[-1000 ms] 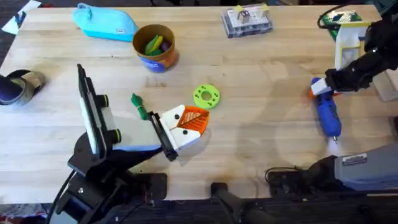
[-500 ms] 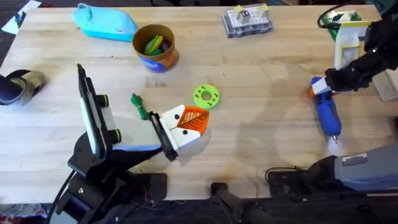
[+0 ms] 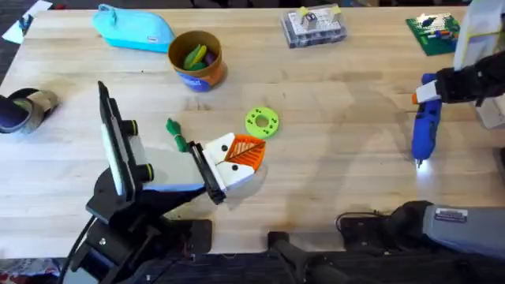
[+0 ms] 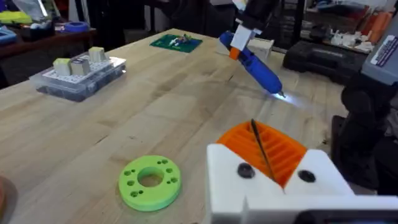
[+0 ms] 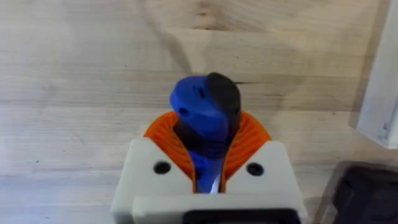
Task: Pick up the gripper from the table and insert it into the empty holder that is missing its gripper. Then pick up a screw, insert it into the mounting hole, and use the screwdriver to tighten it. Finally, clean up the table by picking up the vegetable and placing it into the bucket.
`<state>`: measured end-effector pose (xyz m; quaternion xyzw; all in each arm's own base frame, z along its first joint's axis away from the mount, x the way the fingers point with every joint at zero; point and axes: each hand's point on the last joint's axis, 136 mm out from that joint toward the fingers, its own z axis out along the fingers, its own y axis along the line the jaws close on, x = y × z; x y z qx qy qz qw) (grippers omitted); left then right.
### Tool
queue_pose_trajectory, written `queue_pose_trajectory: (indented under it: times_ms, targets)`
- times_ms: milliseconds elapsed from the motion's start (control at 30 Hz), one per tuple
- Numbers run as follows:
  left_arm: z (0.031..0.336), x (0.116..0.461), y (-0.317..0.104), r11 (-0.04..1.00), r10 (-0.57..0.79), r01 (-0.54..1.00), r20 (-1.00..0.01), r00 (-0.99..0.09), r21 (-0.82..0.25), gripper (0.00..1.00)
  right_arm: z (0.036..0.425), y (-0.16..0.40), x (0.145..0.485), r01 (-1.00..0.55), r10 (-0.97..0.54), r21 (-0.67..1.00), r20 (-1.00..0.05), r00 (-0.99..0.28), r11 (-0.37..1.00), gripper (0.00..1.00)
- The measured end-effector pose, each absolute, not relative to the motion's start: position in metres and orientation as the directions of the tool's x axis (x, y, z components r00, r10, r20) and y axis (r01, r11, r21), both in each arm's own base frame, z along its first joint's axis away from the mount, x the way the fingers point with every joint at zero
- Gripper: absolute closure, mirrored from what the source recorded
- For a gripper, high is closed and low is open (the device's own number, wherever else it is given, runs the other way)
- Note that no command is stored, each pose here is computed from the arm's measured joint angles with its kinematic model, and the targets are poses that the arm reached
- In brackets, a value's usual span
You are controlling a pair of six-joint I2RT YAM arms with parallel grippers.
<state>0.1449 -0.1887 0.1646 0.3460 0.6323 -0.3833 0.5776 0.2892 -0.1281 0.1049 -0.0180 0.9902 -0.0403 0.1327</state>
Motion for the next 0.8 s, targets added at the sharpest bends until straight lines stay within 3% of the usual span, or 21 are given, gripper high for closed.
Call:
queue_pose_trajectory:
  times_ms: [367,633,800]
  targets:
    - [0.165,0.145,-0.189,0.467,-0.005,0.880,-0.996,-0.093,-0.085,0.986,0.178,-0.122,0.282,0.037,-0.042,-0.157,-0.470,-0.882,0.987,0.857]
    - [0.165,0.145,-0.189,0.467,-0.005,0.880,-0.996,-0.093,-0.085,0.986,0.240,-0.097,0.268,0.052,-0.059,-0.146,-0.665,-0.744,0.988,0.869]
    - [0.165,0.145,-0.189,0.467,-0.005,0.880,-0.996,-0.093,-0.085,0.986,0.254,-0.074,0.258,0.032,-0.050,-0.090,-0.769,-0.637,0.995,0.875]
